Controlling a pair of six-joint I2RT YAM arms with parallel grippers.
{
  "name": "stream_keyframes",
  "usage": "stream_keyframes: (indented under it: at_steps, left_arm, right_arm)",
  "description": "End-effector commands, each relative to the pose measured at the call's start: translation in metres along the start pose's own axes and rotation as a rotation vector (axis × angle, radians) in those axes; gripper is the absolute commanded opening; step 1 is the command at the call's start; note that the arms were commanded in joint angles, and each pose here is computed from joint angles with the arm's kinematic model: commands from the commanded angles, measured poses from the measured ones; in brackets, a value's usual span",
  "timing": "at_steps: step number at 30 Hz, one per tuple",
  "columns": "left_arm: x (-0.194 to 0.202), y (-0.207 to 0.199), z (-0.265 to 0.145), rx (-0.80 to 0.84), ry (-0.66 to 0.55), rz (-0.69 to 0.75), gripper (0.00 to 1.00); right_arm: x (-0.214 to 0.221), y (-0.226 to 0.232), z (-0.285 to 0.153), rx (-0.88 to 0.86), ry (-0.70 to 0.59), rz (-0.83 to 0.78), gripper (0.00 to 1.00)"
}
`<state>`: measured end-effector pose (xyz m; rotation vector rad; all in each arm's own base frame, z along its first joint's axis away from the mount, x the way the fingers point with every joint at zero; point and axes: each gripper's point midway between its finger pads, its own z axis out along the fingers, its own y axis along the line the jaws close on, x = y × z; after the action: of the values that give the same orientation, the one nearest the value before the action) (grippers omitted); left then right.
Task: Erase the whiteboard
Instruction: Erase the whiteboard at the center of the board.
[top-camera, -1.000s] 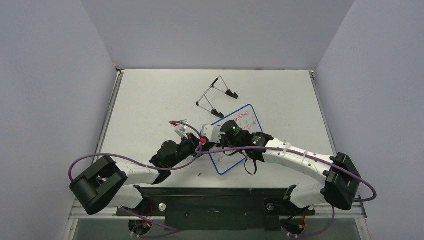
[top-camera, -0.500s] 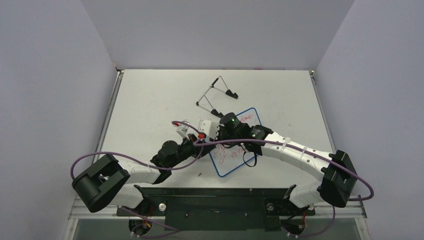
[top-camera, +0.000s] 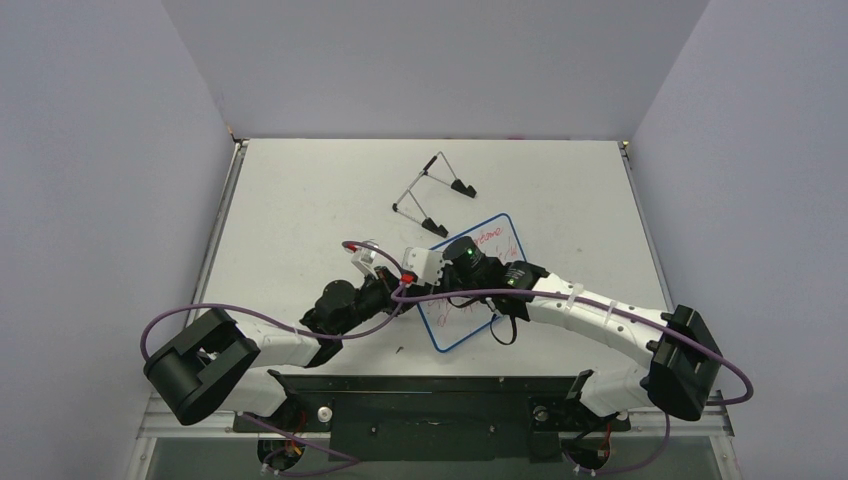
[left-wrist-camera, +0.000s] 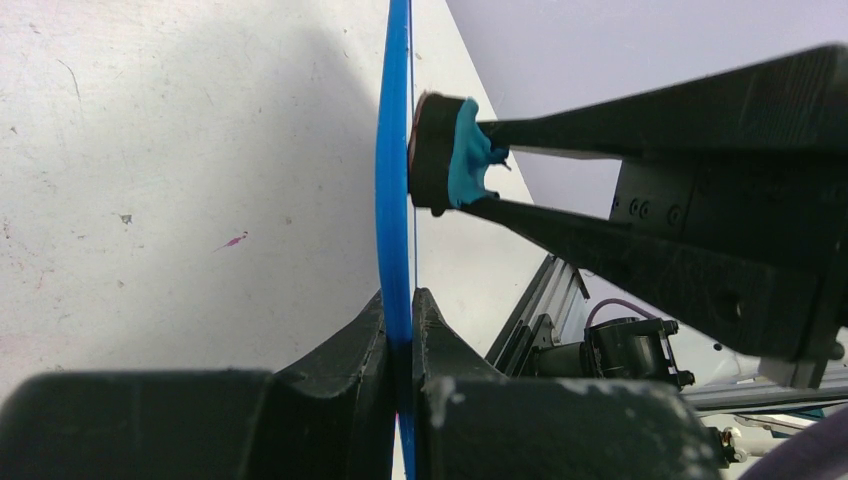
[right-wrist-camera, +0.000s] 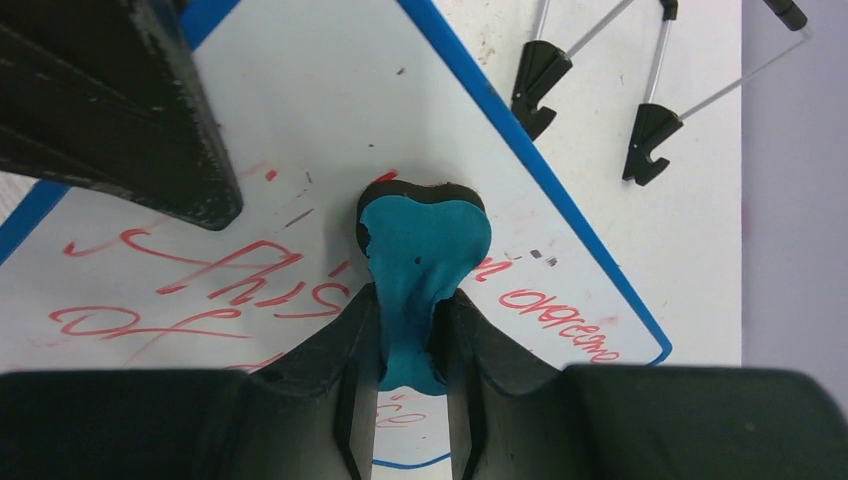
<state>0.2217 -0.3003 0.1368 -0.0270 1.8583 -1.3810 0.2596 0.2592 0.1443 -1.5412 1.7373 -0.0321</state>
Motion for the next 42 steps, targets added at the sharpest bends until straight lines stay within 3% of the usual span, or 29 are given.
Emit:
stream_keyframes:
  at_steps: [1,9,12,16,19,28,37,42]
  left_arm:
    - [-0.035,-0.061,0.005,0.22,-0.102,0.034,0.0]
    - [-0.033,-0.061,0.006,0.223,-0.097,0.033,0.0]
    - [-0.033,-0.061,0.006,0.223,-0.096,0.034,0.0]
    - [-0.032,-0.061,0.006,0.226,-0.093,0.032,0.0]
    - [-0.032,-0.061,0.005,0.229,-0.093,0.033,0.0]
    - [-0.032,-0.06,0.004,0.224,-0.092,0.037,0.0]
    - [-0.03,-0.06,0.003,0.228,-0.09,0.041,0.0]
    - [-0.03,-0.061,0.005,0.234,-0.084,0.043,0.0]
  right_arm:
    - [-0.022,-0.026,-0.003,0.088,-0.046,0.073,0.0]
    - [-0.02,0.028,-0.004,-0.143,-0.057,-0.1,0.0]
    - [-0.02,0.023,-0.002,-0.118,-0.049,-0.086,0.0]
    - [-0.021,-0.018,0.004,0.027,-0.023,0.076,0.0]
    - [-0.014,-0.028,0.006,0.039,-0.002,0.122,0.0]
    - [0.006,0.052,-0.001,-0.274,-0.006,-0.121,0.0]
    - [-0.005,0.002,0.008,-0.104,0.008,0.022,0.0]
    - [0.017,0.033,0.005,-0.234,0.03,-0.074,0.0]
